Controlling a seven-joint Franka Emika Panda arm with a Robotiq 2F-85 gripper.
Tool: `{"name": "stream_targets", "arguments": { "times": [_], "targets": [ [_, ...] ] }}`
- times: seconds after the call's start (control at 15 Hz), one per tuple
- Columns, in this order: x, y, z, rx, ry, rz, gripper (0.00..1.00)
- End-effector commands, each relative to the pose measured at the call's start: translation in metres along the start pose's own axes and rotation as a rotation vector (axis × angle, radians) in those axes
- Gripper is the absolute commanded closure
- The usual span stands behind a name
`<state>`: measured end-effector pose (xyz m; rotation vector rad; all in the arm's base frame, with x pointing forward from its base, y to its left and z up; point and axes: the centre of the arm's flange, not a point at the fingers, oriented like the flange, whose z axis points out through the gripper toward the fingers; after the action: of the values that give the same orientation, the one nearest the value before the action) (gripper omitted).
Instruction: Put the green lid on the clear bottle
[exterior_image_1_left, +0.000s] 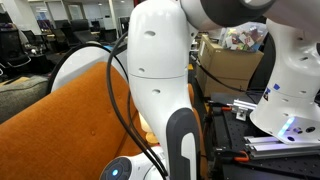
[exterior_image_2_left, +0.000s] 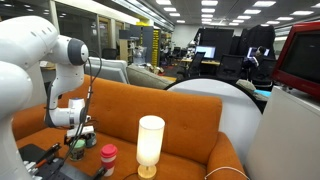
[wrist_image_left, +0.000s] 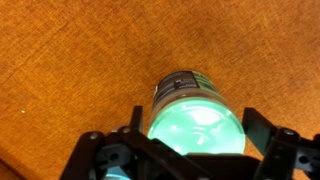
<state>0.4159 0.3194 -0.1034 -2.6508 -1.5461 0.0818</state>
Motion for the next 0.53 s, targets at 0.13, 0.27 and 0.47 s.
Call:
{"name": "stream_targets", "arguments": {
  "times": [0.13, 0.27, 0.47],
  "targets": [
    [-0.0103, 0.0048, -0.0084, -0.02, 0.021, 0.017, 0.0],
    [-0.0128, 0.0038, -0.0087, -0.01, 0.02, 0.019, 0.0],
    [-0.0166, 0.0023, -0.0083, -0.001, 0.016, 0.022, 0.0]
  ]
}}
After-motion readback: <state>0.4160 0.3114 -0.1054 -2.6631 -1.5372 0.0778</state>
